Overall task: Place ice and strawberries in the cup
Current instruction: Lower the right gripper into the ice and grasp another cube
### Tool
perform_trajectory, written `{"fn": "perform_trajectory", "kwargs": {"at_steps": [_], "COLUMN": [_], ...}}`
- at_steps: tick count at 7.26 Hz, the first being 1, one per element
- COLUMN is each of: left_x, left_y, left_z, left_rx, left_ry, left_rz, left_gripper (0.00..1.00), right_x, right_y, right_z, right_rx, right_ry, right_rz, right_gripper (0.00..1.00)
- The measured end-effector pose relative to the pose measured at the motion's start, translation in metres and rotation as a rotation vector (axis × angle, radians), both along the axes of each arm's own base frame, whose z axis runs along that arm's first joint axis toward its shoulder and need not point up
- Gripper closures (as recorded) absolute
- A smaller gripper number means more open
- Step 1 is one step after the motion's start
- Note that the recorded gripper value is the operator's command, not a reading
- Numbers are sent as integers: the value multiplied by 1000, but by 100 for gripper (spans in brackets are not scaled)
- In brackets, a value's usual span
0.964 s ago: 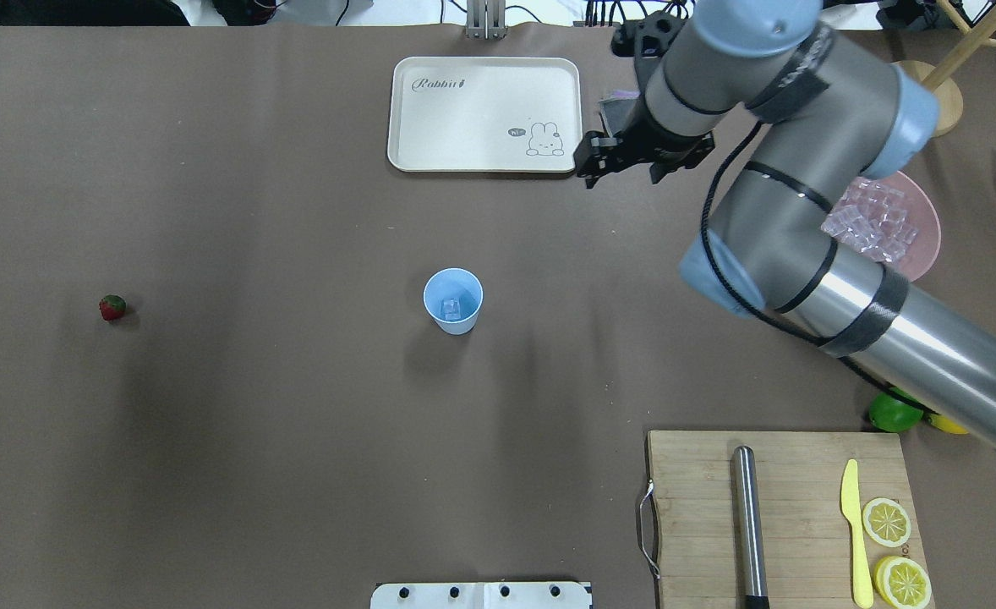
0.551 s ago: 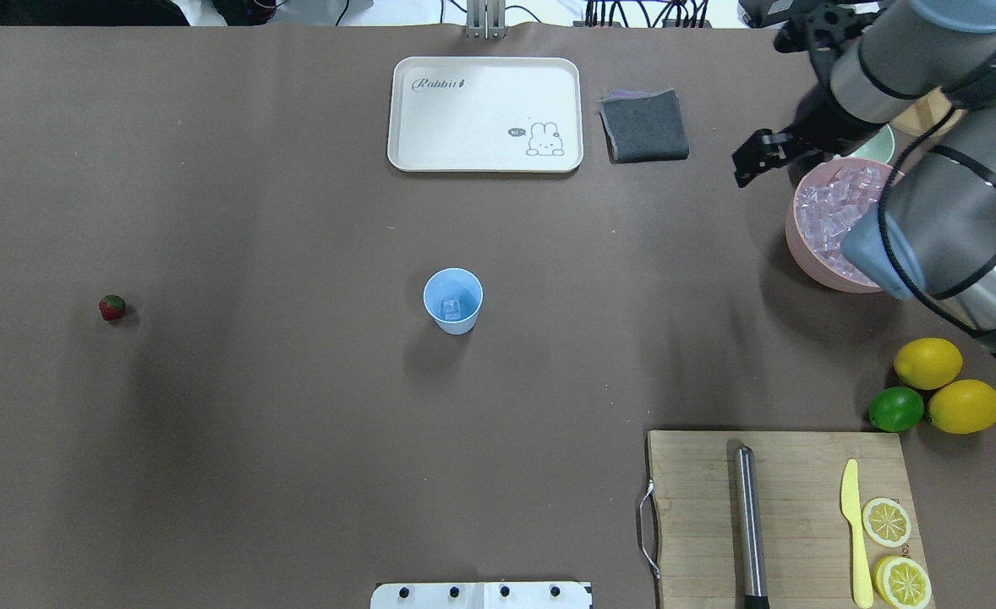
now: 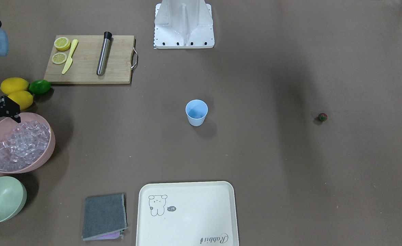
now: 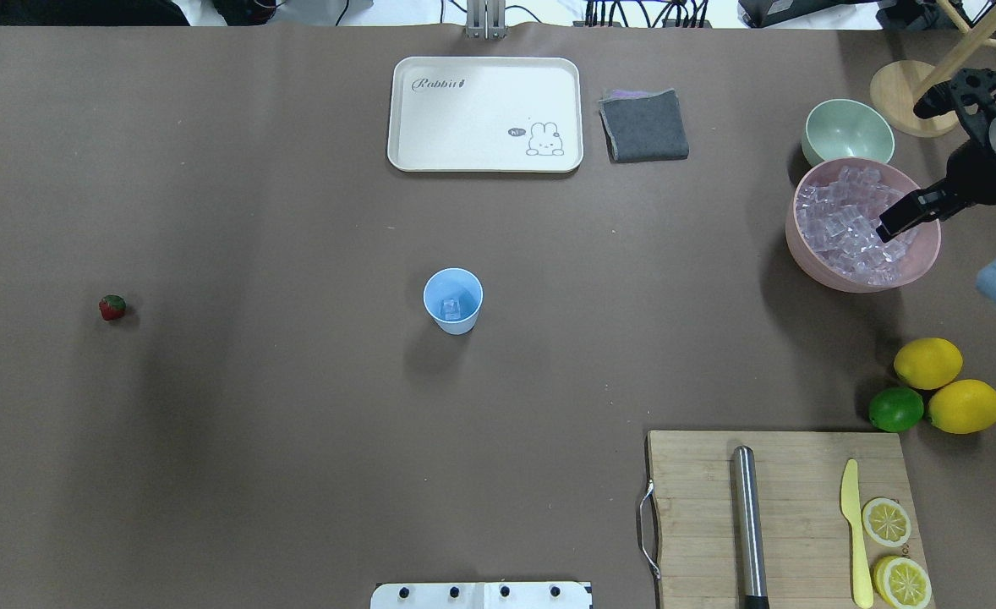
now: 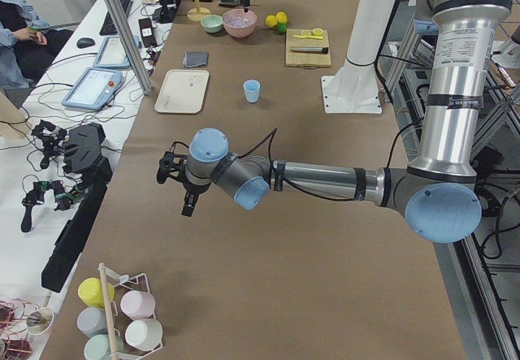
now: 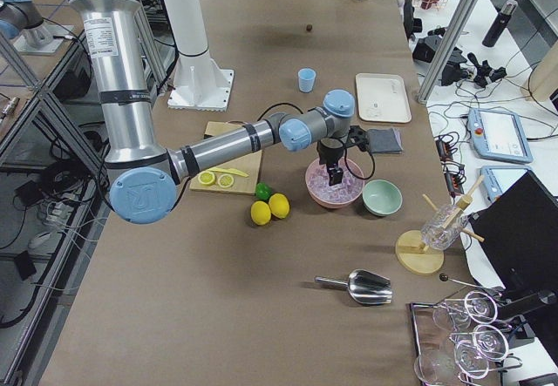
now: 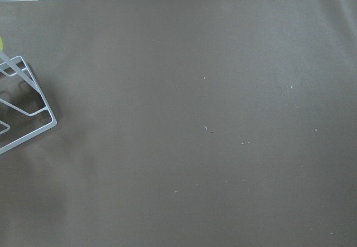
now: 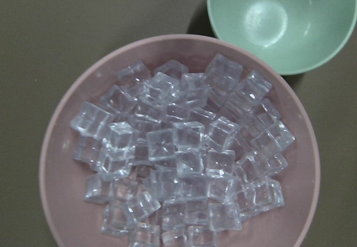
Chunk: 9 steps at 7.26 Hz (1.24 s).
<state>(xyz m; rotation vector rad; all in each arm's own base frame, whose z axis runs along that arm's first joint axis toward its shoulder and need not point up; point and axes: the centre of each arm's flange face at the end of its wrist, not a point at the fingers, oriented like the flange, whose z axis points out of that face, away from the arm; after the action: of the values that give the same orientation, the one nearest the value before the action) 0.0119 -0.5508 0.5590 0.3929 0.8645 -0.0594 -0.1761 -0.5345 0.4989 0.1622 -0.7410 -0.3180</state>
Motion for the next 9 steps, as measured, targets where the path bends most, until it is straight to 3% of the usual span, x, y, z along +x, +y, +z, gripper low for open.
{"fn": "perform_trajectory", "kwargs": {"at_steps": [3,5,7,9], "left_x": [0,0,0,0], "left_y": [-1,-1,0,2], "left_z": [-2,0,4,6], "left_rx": [3,1,-4,-4], "left_ry": [1,-1,-4,-5], "left_rz": [0,1,4,5], "left_gripper": [3,3,3,3], "right_x": [-17,-26,-23,-25], "right_y": [-21,-35,-27,-21], "right_z": [55,20,-23,-22], "right_rx": [58,45,17,3], "right_ry": [-22,-46,-34,-7], "right_rz": [-1,26,31,22], "right_gripper": [9,9,9,9]}}
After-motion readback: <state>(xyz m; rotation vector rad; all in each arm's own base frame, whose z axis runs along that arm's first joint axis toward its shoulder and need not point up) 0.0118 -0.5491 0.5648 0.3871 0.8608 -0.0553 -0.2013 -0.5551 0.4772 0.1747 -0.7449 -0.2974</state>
